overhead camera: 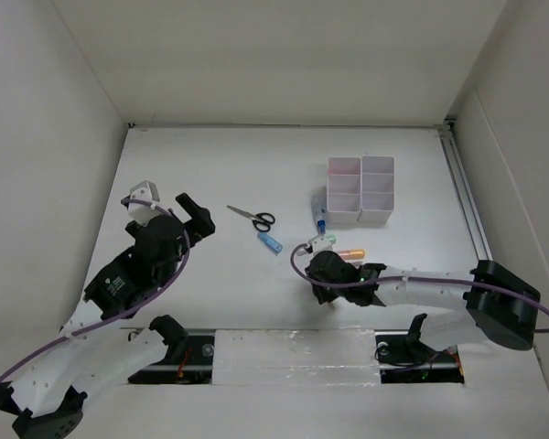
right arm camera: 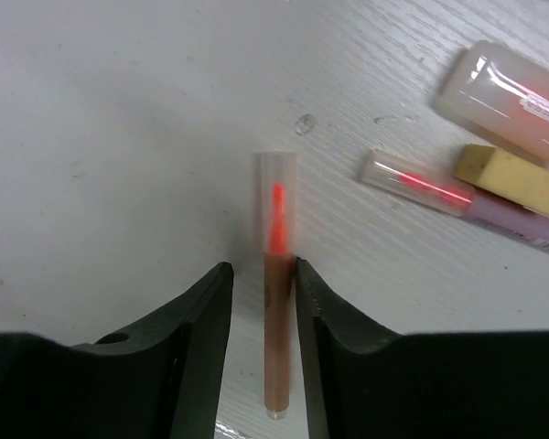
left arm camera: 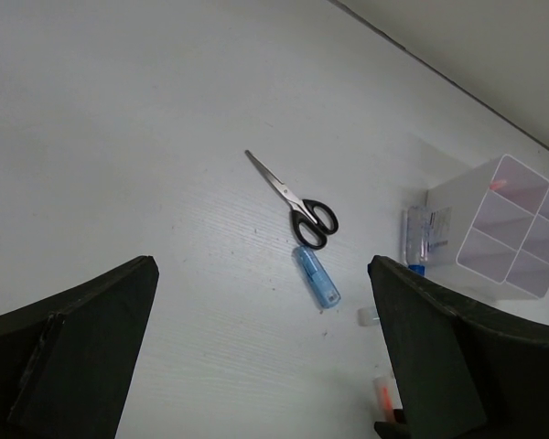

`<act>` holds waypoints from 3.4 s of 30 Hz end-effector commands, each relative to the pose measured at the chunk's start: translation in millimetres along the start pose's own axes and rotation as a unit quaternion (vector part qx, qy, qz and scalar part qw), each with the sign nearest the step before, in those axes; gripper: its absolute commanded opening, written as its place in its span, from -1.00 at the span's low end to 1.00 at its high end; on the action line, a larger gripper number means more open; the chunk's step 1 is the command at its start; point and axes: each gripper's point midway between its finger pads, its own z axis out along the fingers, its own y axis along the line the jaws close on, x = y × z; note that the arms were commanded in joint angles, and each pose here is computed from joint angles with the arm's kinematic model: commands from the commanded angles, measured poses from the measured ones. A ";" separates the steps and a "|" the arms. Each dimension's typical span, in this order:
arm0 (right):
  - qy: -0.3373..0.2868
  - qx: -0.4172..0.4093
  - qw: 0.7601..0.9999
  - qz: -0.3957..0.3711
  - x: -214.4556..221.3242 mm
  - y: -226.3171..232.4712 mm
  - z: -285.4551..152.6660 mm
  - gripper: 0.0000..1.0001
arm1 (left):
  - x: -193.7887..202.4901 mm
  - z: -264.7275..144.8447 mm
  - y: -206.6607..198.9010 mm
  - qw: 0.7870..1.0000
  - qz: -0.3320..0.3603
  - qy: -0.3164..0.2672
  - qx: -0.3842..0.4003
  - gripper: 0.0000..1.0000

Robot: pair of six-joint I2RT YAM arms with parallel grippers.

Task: Sort the stationery into containers
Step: Pick up the pen from the center of the board, then place the pen in the storage box.

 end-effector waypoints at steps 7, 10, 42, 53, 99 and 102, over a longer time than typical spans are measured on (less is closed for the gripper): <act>0.077 0.040 0.996 0.023 47.7 3.9 20.7 -0.83 | -5.9 -3.3 3.4 1.000 0.006 -0.017 0.005 1.00; 0.088 0.054 0.995 0.013 51.8 6.6 24.4 -1.00 | -4.8 -3.6 2.3 1.000 0.006 -0.013 0.008 1.00; -0.478 -0.170 0.801 -0.318 -367.5 -113.2 -150.4 -1.00 | -2.9 -0.6 -10.9 0.998 0.020 -0.015 0.055 1.00; -0.443 -0.231 0.810 -0.307 -370.0 -154.6 -101.1 -1.00 | -0.4 2.6 -15.6 0.997 0.032 -0.011 0.066 1.00; -0.378 -0.234 0.861 -0.246 -338.6 -199.0 -26.6 -0.13 | -3.9 -7.1 -21.3 0.994 0.030 -0.015 0.101 1.00; -0.387 -0.232 0.854 -0.257 -342.3 -193.1 -43.0 -0.12 | -5.5 -7.2 -22.9 0.994 0.028 -0.018 0.103 1.00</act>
